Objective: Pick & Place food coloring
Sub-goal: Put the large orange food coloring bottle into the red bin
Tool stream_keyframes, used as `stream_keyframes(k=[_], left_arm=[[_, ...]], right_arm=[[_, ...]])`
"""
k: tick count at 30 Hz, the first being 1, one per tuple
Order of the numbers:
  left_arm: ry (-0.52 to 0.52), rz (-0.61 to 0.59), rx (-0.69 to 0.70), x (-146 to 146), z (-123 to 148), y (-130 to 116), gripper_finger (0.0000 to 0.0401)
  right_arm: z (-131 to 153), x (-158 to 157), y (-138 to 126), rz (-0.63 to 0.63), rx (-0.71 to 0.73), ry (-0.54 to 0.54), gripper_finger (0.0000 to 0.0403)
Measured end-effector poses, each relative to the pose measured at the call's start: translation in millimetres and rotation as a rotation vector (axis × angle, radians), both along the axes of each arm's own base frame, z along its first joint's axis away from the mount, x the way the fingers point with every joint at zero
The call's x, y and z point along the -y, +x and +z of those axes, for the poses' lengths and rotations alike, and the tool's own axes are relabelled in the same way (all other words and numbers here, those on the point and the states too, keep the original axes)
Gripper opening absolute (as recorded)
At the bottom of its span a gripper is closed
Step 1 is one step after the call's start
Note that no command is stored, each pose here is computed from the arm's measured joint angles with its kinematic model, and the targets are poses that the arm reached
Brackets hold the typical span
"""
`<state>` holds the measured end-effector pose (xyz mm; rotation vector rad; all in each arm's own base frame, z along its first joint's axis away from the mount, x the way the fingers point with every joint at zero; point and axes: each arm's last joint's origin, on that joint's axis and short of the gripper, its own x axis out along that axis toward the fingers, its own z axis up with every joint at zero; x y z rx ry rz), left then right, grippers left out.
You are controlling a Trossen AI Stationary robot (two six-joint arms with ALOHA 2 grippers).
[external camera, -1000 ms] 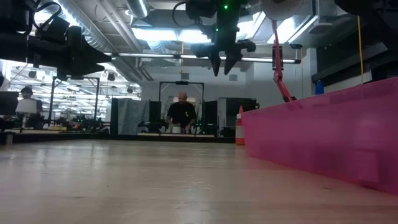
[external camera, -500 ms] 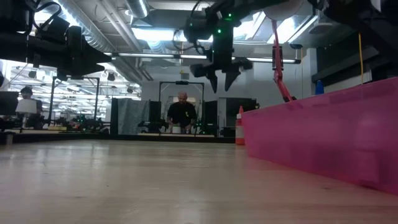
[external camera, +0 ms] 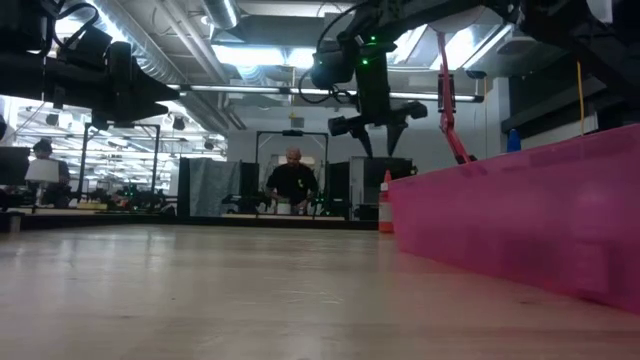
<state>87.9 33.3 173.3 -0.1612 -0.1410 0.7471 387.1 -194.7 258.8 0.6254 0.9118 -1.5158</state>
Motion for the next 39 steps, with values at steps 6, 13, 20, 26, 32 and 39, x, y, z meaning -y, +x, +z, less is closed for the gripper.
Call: stream_keyframes(k=[6,13,20,26,32,39], left_arm=[[0.000,0.000,0.000,0.0,-0.1,0.0,0.0265],[0.000,0.000,0.000,0.0,-0.1,0.0,0.0265],[0.000,0.000,0.000,0.0,0.0,0.0,0.0265],[0.000,0.000,0.000,0.0,-0.1,0.0,0.0265],[0.000,0.000,0.000,0.0,-0.1,0.0,0.0265],[0.000,0.000,0.000,0.0,0.0,0.0,0.0265]], right_arm=[[-0.4,4.6,-2.9,-0.033,0.014,0.010,0.0181],[-0.7,5.9,-6.6,-0.083,0.018,0.014,0.0182],[-0.6,6.9,-4.3,-0.082,0.044,0.008,0.0182],[-0.5,6.9,-3.8,-0.064,0.036,0.009,0.0216],[-0.9,7.2,-4.0,-0.060,0.029,-0.001,0.0273],[-26.9,2.3,-4.9,-0.070,0.012,0.047,0.0291]])
